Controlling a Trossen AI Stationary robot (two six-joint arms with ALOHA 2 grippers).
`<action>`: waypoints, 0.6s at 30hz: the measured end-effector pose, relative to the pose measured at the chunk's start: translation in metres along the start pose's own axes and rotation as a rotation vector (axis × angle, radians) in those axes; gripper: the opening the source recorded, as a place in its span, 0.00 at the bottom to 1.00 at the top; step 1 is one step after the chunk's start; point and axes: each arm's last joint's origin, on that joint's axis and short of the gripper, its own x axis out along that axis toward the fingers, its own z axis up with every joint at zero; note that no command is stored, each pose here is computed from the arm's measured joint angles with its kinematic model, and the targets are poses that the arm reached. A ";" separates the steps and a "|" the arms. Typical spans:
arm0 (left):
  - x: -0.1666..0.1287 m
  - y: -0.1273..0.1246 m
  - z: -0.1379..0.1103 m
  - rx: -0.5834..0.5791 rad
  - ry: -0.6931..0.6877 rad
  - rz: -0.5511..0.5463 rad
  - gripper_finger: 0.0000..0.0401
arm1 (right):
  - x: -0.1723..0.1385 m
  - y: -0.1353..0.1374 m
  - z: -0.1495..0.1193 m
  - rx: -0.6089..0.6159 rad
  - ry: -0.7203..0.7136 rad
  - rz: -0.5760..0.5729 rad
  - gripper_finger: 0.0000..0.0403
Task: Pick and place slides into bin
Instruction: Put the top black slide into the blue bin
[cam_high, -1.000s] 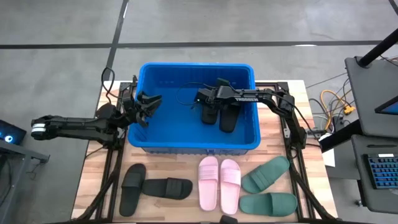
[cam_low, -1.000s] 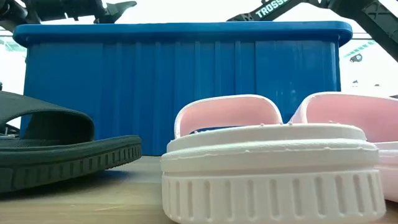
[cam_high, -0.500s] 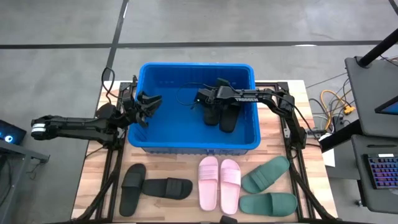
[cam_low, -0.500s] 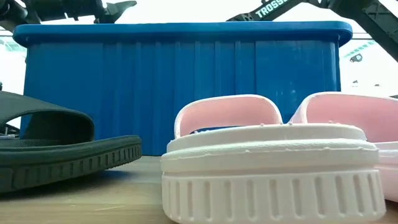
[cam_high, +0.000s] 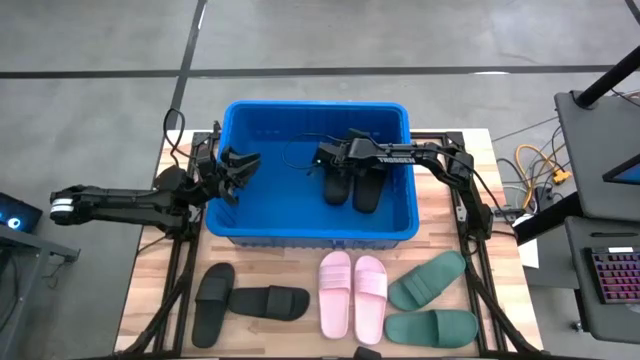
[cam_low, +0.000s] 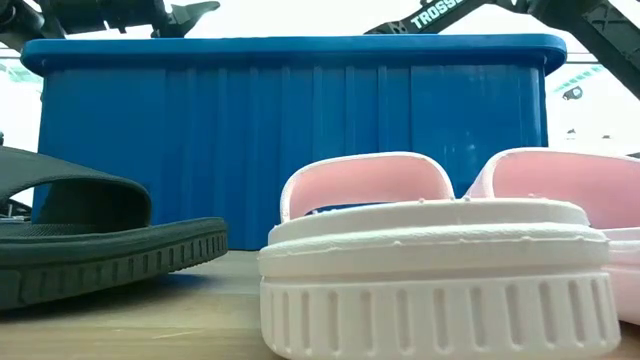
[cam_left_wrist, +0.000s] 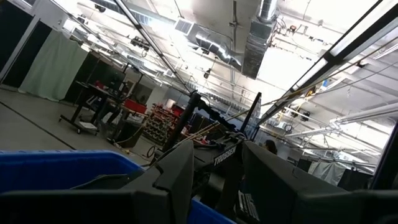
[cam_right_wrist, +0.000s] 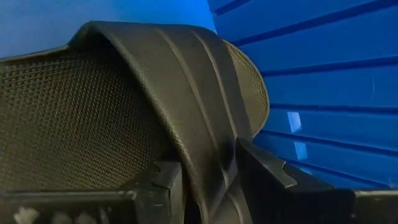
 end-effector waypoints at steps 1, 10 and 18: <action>0.000 0.000 0.000 0.000 0.000 0.000 0.31 | 0.000 0.000 0.000 -0.001 0.000 0.000 0.30; 0.000 0.000 0.000 0.000 0.001 0.001 0.31 | 0.000 0.001 -0.003 -0.035 0.031 0.041 0.39; 0.000 0.000 0.000 0.000 0.006 -0.011 0.31 | 0.000 0.003 -0.003 -0.044 0.028 0.135 0.49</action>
